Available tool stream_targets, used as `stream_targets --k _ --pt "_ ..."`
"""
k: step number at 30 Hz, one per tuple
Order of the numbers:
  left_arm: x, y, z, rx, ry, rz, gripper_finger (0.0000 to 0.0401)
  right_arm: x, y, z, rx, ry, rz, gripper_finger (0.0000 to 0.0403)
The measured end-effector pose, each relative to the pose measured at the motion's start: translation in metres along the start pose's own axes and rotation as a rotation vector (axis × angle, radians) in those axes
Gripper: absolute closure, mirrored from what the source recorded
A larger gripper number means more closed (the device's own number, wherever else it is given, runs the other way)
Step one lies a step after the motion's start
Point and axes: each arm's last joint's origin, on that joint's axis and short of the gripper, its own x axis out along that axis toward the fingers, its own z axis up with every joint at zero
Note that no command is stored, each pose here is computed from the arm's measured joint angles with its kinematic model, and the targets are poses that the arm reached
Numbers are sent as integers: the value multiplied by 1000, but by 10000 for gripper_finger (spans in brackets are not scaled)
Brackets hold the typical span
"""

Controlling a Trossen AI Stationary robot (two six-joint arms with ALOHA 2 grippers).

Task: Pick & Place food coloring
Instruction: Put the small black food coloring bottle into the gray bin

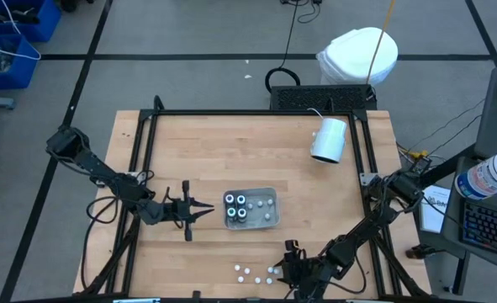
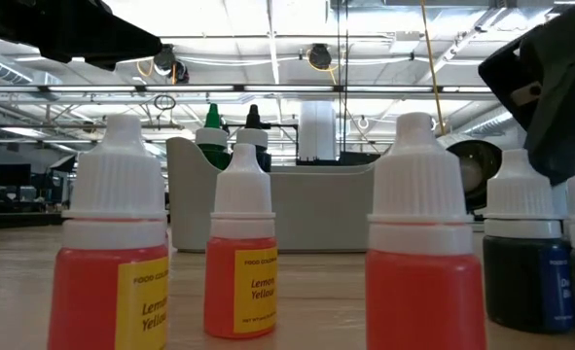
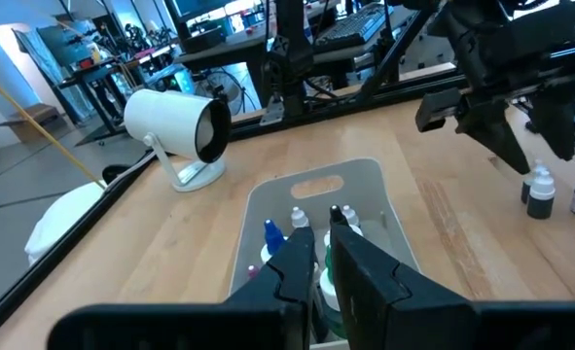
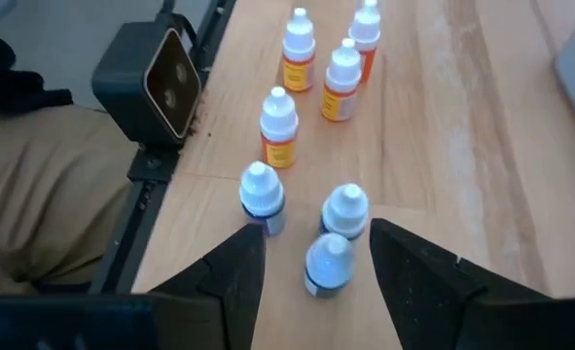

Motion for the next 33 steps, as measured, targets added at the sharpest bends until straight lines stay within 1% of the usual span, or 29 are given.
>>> stream_targets --k 6,10,12,14,22,25,29,33 --pt "0 0 0 0 0 0 354 7 0 -7 -12 20 -12 227" --pt "0 0 0 9 0 0 354 6 0 -6 -17 17 -10 228" --pt "0 0 0 16 0 0 354 5 0 -5 -16 10 -7 235" --pt "0 0 0 19 0 0 354 5 0 -5 -18 12 -9 249" --pt "0 0 0 2 0 0 354 6 -1 -5 -12 18 -12 334" --pt "0 0 0 5 0 0 354 5 -1 -5 -24 20 -10 359" --pt "0 0 0 20 0 0 354 -7 -1 6 -51 35 62 362" --pt "0 0 0 22 0 0 354 -39 -12 28 -51 33 64 360"
